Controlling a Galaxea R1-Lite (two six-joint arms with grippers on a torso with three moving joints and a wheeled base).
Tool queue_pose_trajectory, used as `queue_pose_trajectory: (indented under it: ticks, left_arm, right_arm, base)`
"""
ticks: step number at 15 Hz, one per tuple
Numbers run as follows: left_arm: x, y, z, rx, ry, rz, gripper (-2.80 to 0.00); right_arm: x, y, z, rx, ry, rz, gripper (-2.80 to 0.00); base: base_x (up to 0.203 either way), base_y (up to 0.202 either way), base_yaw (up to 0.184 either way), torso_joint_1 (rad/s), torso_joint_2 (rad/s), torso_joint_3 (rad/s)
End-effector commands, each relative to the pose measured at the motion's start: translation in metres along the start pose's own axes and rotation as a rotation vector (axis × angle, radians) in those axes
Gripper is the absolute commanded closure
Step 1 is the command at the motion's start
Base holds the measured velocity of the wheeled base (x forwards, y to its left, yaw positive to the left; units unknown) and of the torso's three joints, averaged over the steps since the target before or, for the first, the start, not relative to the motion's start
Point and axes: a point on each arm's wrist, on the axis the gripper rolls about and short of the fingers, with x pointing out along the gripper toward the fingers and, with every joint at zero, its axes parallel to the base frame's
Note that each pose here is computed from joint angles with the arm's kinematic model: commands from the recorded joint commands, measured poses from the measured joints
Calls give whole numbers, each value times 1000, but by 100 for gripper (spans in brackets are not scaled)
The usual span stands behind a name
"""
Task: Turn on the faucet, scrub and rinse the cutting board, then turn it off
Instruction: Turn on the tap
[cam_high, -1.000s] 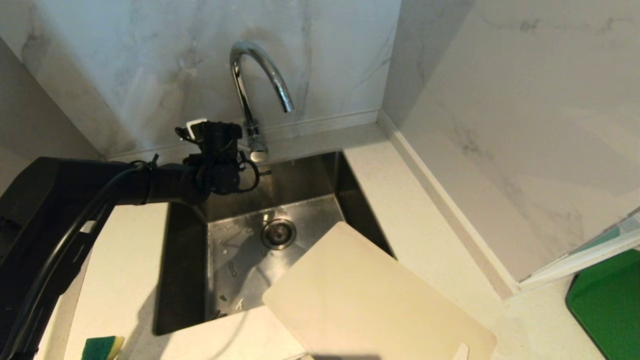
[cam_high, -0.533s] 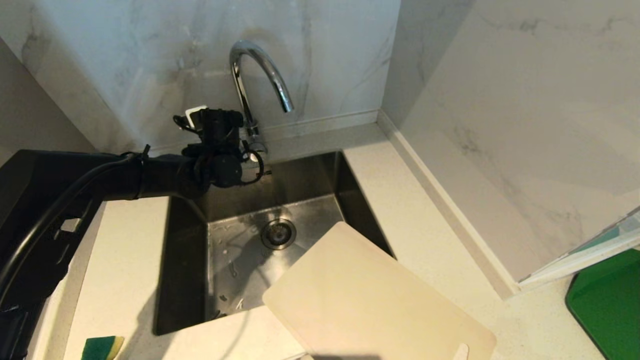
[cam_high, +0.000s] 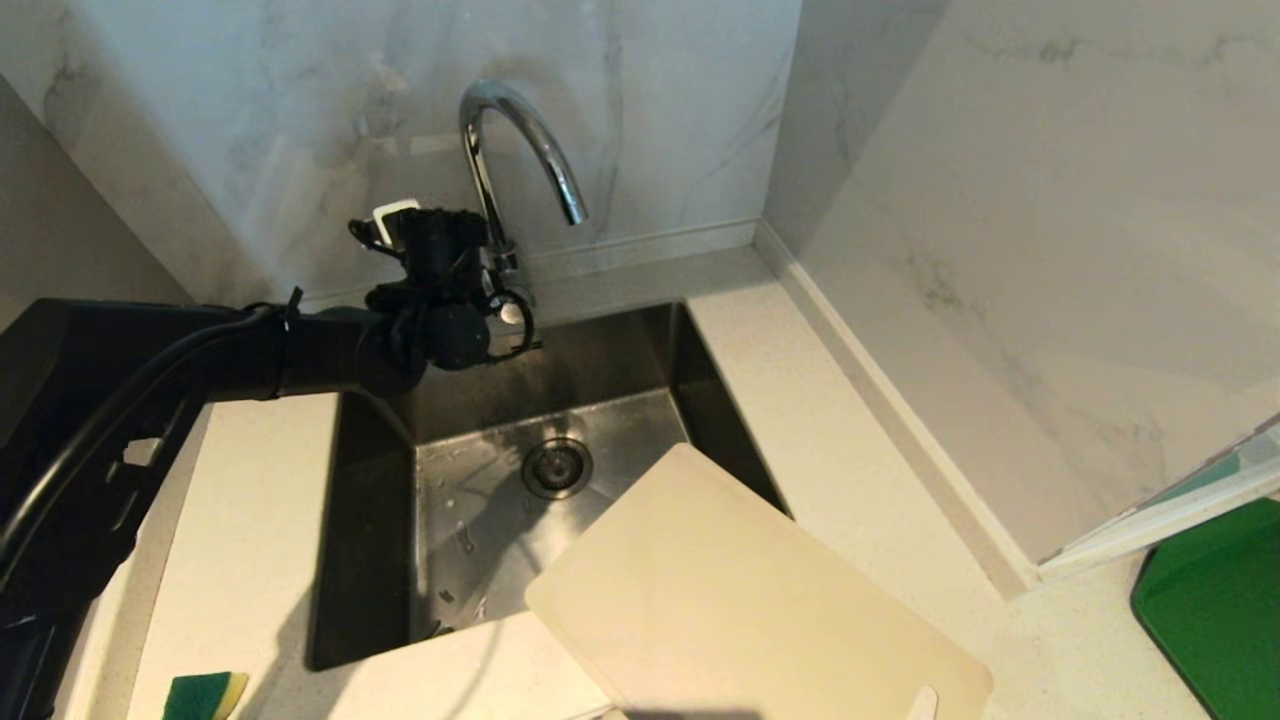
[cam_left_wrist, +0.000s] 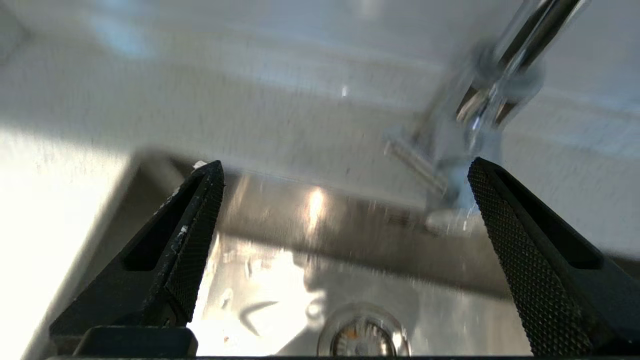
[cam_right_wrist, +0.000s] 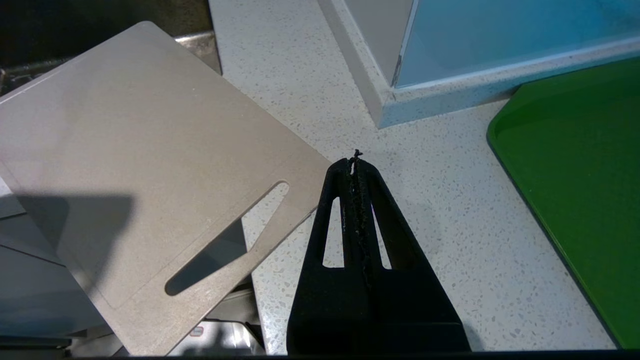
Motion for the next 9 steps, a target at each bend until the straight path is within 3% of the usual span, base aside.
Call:
queue_pose_trajectory:
  ticks: [1,3,9]
  left_arm:
    - [1,-3,6,24,-63,-15,-280]
    - [7,-4,4,51,-123,-24,-280]
    - [31,6,-20,73,-122,13,-280]
  right_arm:
    - [0,0,0,0,2,1,0]
    - [0,0,0,0,2,1,0]
    - [0,0,0,0,2,1,0]
  base:
    - [0,0,0,0,0,0]
    - [0,0,0,0,0,0]
    - [0,0,0,0,0,0]
